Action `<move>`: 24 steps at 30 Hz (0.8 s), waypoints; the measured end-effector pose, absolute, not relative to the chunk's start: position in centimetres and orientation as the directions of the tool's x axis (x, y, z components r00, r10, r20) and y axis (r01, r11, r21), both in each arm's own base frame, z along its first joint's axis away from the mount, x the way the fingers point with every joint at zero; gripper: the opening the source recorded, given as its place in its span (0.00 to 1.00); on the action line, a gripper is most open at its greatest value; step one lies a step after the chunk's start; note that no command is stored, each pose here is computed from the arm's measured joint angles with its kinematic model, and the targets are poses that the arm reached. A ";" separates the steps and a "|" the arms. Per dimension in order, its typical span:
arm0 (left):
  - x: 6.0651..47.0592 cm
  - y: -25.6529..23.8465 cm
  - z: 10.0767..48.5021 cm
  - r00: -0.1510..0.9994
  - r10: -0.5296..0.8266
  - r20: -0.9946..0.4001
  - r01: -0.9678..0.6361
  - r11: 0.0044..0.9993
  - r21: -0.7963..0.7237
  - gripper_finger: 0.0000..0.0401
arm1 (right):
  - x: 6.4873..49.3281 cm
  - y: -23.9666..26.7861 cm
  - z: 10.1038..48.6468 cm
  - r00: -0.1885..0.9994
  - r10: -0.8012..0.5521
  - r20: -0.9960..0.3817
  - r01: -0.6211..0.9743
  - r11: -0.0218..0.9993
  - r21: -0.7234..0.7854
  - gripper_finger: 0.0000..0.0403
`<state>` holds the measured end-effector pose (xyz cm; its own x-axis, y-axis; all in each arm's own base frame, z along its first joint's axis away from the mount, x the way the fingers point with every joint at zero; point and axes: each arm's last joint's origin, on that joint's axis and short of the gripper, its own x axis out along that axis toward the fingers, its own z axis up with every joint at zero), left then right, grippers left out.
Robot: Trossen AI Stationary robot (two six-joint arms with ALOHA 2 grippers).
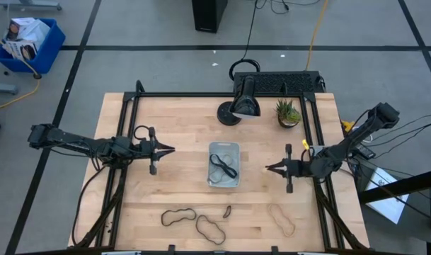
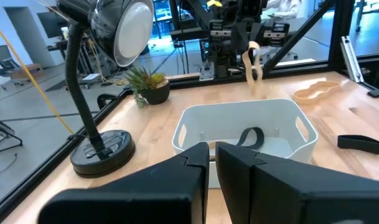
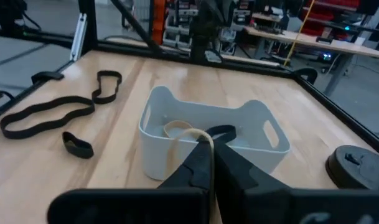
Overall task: Pick and place rubber bands into bin
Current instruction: Put the left brown rubber band into the gray bin
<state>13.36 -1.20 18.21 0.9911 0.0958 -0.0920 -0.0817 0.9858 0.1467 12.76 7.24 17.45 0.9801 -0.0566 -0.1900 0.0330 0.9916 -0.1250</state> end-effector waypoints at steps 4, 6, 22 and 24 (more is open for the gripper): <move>13.4 -1.2 18.2 0.991 0.097 -0.092 -0.082 0.986 0.147 0.09 | 12.5 7.1 16.9 0.987 -0.052 -0.152 0.035 0.993 -0.110 0.00; 13.4 -1.2 18.2 0.991 0.097 -0.092 -0.083 0.986 0.147 0.09 | 12.6 7.1 17.1 0.990 -0.050 -0.135 0.035 0.993 -0.112 0.00; 13.4 -1.2 18.2 0.991 0.098 -0.090 -0.084 0.986 0.147 0.09 | 15.6 6.9 21.8 1.000 0.014 -0.010 -0.016 0.981 -0.195 0.00; 13.4 -1.2 18.3 0.991 0.098 -0.086 -0.085 0.986 0.146 0.09 | 16.6 6.8 22.3 1.000 0.020 -0.020 -0.024 0.978 -0.206 0.00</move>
